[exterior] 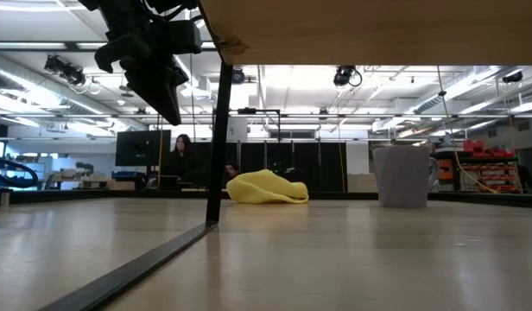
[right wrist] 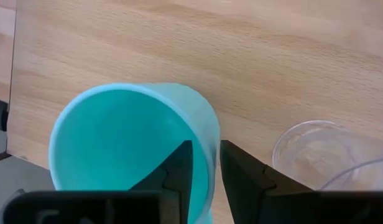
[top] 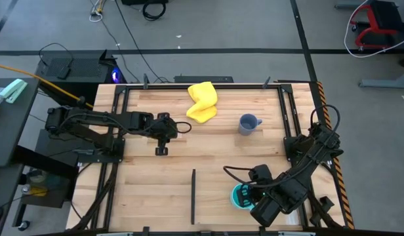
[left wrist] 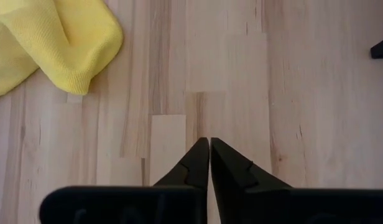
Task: Stack small to large cups/mugs on shelf
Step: Put the blue mug on the shelf
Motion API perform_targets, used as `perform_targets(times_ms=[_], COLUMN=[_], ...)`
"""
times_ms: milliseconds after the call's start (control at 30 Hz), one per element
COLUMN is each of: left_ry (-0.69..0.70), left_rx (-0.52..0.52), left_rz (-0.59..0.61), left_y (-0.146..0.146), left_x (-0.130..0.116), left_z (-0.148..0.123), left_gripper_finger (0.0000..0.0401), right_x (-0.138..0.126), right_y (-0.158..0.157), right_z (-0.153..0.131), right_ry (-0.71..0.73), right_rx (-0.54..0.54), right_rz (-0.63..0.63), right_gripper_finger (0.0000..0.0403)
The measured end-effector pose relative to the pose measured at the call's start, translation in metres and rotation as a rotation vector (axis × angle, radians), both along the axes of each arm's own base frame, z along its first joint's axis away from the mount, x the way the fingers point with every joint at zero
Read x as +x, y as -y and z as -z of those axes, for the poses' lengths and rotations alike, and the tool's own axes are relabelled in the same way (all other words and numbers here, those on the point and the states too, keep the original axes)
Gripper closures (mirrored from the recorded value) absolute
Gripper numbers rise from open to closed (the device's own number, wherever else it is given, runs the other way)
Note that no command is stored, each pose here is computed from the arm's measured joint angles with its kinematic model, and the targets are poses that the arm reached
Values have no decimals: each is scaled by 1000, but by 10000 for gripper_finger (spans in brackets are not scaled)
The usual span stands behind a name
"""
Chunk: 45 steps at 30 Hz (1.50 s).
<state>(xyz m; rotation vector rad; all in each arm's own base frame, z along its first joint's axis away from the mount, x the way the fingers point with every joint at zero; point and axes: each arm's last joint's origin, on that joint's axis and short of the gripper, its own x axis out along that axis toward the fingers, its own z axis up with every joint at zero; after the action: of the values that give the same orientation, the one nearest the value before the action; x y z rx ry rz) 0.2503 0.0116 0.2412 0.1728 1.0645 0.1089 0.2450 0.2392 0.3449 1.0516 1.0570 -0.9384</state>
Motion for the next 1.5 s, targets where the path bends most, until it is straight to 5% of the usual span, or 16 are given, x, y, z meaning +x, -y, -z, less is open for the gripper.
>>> perform_targets(times_ms=[1167,1500], left_ry=[4,5], left_rx=[-10,-12], left_rz=[-20,-23], left_y=[0,0], left_x=[0,0], left_z=[0,0], left_gripper_finger=[378,389], right_x=[-41,-83], right_y=[-13,-29], right_z=[-26,-37], right_ry=[220,228], right_rx=[-65,-27], right_rz=[-52,-244], right_gripper_finger=[346,391])
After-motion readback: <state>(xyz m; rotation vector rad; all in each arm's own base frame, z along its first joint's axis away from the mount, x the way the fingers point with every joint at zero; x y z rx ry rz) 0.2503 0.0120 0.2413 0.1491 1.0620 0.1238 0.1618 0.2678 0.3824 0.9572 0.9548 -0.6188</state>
